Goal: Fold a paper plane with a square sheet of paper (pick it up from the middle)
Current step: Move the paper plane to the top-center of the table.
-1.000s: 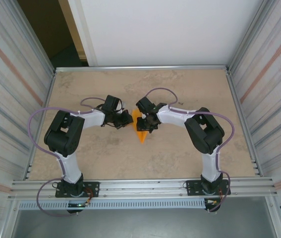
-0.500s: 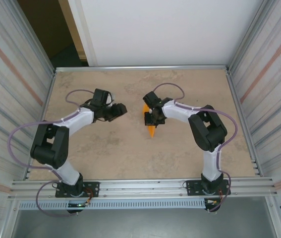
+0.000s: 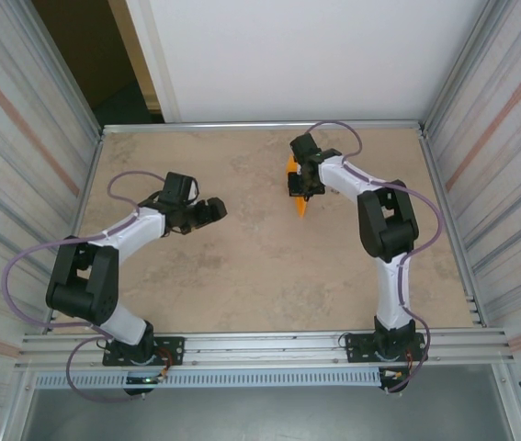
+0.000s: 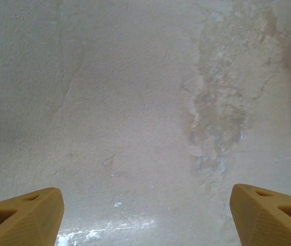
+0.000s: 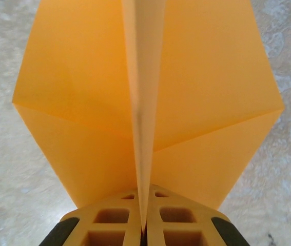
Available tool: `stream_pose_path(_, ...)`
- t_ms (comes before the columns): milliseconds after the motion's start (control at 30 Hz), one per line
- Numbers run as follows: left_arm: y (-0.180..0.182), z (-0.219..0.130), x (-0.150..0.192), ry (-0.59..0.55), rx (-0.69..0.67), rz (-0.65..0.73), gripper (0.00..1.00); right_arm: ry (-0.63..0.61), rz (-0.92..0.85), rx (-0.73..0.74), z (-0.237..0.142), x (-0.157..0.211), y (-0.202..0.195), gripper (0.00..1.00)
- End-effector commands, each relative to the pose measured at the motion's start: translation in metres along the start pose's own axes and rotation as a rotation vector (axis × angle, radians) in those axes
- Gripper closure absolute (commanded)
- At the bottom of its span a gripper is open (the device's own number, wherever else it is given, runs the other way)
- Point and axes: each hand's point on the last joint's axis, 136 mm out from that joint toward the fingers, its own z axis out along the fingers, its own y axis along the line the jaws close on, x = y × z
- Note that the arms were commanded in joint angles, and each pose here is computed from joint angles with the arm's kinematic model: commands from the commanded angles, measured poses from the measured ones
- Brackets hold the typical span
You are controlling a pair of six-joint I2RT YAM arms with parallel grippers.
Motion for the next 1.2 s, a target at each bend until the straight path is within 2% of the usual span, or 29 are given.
stream_pose_path(0,0.003,-0.007,-0.003,-0.028,-0.017,0.02,0.14,0.076,-0.048,-0.001,0.01,0.012,0.001,0.9)
stream_pose_path(233,0.004,-0.004,-0.001,-0.016,-0.017,0.019,0.13,0.107,-0.002,0.043,0.021,0.018,-0.01,0.74)
stream_pose_path(533,0.002,-0.001,0.0,-0.006,-0.008,0.015,0.13,0.141,0.008,0.058,0.034,0.027,-0.013,0.66)
stream_pose_path(800,0.003,0.002,0.002,0.004,-0.01,0.013,0.13,0.157,0.021,0.149,0.048,0.036,-0.028,0.52)
stream_pose_path(967,0.003,0.003,0.0,0.006,-0.009,0.012,0.13,0.152,0.017,0.169,0.051,0.036,-0.03,0.5)
stream_pose_path(1167,0.0,0.002,-0.003,0.0,-0.005,0.015,0.13,0.138,0.028,0.144,0.048,0.03,-0.025,0.54)
